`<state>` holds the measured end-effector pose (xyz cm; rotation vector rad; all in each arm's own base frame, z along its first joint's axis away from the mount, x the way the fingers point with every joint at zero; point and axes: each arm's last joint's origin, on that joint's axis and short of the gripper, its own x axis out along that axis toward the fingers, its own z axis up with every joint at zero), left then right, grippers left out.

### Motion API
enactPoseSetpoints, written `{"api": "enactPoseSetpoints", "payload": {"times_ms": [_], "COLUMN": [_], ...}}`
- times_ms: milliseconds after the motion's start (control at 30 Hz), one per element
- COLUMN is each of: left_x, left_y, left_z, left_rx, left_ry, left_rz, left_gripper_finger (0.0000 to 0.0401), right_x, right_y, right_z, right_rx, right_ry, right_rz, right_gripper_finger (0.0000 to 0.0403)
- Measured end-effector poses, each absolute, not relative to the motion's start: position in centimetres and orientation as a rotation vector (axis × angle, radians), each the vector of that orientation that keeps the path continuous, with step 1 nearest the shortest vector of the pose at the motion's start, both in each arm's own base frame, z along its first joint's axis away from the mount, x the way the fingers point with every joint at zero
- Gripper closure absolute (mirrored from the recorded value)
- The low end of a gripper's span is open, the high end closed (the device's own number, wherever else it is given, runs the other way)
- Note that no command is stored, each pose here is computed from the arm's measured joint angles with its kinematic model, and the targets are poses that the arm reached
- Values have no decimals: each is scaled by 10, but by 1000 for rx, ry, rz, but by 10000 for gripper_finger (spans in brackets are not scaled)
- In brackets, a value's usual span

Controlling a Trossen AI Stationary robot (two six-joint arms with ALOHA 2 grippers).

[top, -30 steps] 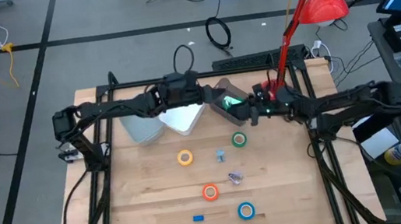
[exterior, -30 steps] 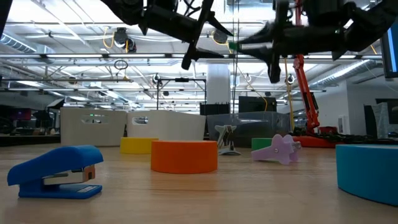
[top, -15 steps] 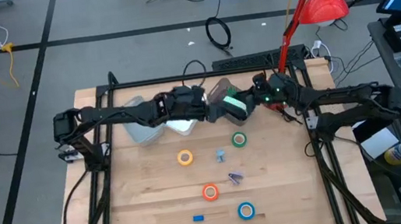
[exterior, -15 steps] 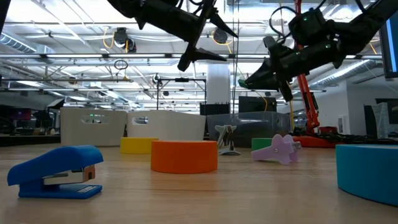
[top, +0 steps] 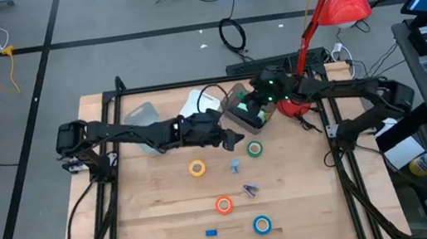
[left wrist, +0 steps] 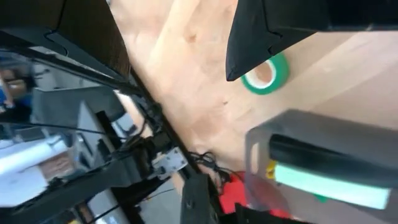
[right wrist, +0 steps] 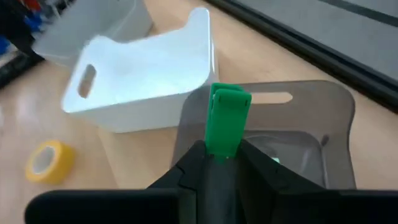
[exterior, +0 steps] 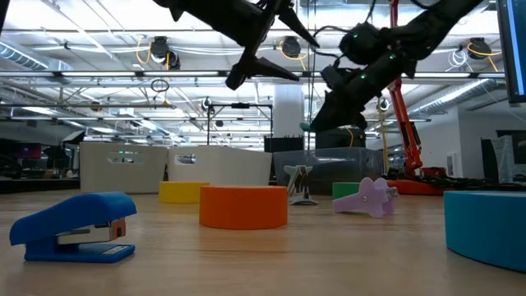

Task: Pick and place Stapler, Stapler remover, tape
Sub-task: Put the small green stapler into the black bin

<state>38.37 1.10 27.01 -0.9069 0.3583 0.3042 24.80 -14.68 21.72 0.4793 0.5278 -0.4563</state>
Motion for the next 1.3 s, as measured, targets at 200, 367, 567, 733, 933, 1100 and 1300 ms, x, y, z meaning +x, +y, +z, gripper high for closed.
{"api": "enactPoseSetpoints", "payload": {"times_ms": [200, 367, 567, 733, 933, 1100, 1300], "left_x": [381, 381, 381, 380, 380, 380, 380], "left_y": [0, -4, -8, -12, -17, -21, -23], "left_z": [266, 266, 265, 265, 265, 265, 265], "left_rx": [-884, -872, -868, -880, -885, -894, -896], "left_ry": [375, 368, 367, 367, 364, 366, 367], "left_rz": [377, 398, 402, 411, 417, 411, 406], "left_gripper_finger": [132, 132, 132, 132, 132, 132, 132], "right_x": [263, 272, 280, 283, 282, 278, 275], "right_y": [-157, -164, -170, -173, -176, -182, -187], "right_z": [206, 201, 195, 186, 181, 182, 182], "right_rx": [434, 370, 344, 341, 358, 434, 463], "right_ry": [676, 776, 845, 888, 903, 882, 870], "right_rz": [-464, -484, -479, -497, -504, -502, -524], "right_gripper_finger": [344, 344, 344, 344, 344, 344, 332]}}
